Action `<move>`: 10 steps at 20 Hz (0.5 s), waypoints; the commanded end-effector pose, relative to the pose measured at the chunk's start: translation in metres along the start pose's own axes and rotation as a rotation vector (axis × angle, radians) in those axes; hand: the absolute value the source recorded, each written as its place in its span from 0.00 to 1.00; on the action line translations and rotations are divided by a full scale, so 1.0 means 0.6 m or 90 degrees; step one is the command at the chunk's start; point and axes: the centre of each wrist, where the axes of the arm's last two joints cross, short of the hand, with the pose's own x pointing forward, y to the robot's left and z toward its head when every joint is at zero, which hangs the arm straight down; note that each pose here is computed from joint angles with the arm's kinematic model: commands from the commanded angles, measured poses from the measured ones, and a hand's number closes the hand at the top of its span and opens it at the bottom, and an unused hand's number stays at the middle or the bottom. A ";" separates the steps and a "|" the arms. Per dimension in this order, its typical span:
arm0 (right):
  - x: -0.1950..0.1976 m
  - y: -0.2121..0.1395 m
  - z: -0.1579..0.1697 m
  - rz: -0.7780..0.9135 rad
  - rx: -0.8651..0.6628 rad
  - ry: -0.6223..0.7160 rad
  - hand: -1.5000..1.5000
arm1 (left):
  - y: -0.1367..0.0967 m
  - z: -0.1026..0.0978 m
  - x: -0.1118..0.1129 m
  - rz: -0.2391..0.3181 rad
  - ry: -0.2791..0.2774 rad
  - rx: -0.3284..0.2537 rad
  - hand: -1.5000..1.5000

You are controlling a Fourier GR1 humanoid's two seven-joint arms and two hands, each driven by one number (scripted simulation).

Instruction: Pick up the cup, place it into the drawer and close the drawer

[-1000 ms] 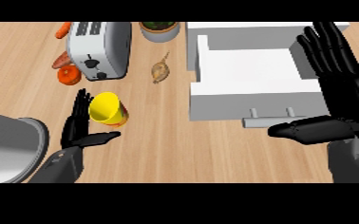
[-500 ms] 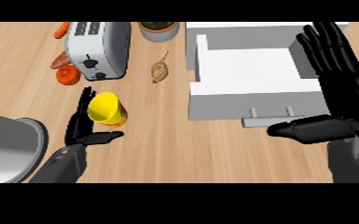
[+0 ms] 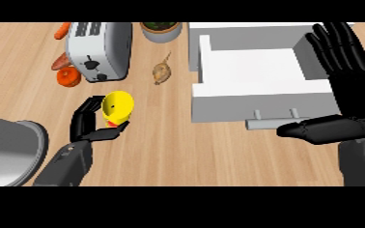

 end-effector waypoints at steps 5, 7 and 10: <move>0.021 -0.019 -0.007 -0.013 -0.003 0.001 0.00 | -0.015 -0.049 0.023 0.091 -0.144 0.006 1.00; -0.013 -0.035 0.010 -0.004 -0.011 0.006 0.00 | -0.049 -0.022 0.006 0.095 -0.161 0.023 1.00; 0.008 -0.008 0.001 -0.009 -0.006 0.010 0.00 | -0.061 0.004 -0.006 0.112 -0.162 0.029 1.00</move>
